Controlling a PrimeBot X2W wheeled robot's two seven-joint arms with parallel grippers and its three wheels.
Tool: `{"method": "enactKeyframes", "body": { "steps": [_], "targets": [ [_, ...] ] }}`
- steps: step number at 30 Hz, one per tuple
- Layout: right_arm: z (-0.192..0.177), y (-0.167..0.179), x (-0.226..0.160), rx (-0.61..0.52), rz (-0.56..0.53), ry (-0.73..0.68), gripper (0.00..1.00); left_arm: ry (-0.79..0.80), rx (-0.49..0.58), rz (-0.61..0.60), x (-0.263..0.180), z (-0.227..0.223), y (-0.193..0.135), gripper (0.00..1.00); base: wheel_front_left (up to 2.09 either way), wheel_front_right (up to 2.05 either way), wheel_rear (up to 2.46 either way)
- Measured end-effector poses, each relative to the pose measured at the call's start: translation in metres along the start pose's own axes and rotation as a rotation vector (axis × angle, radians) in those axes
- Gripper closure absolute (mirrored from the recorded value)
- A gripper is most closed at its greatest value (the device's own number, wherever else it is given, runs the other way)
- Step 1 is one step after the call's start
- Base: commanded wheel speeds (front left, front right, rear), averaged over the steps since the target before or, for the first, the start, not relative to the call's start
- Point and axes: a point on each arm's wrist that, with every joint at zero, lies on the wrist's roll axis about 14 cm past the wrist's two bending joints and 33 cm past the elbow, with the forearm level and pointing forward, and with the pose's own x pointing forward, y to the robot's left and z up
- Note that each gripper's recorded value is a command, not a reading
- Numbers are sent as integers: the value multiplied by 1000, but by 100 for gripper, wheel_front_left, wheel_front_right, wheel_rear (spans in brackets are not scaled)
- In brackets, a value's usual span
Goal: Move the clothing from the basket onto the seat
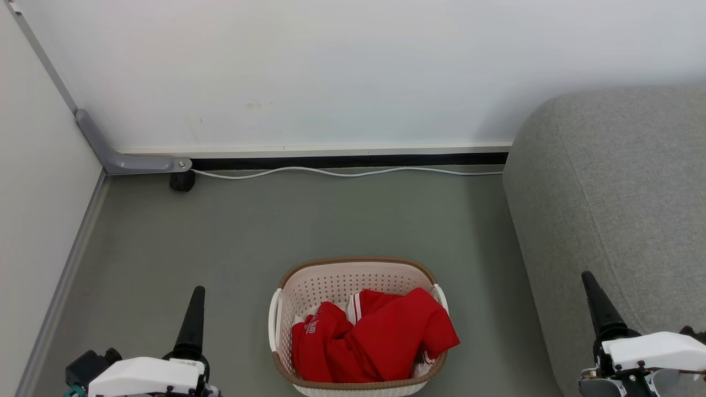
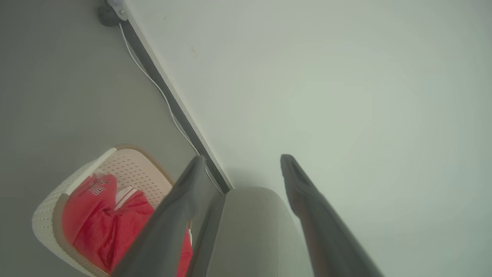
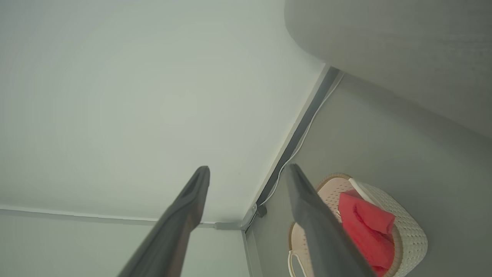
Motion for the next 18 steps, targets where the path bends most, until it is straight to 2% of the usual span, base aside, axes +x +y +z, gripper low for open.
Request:
{"method": "enactKeyframes", "body": {
  "steps": [18],
  "targets": [
    [-2, 14, 11, -288, 43, 10, 0, 28, 304, -36, 6, -8, -9, 0, 0, 0, 0]
  ]
}}
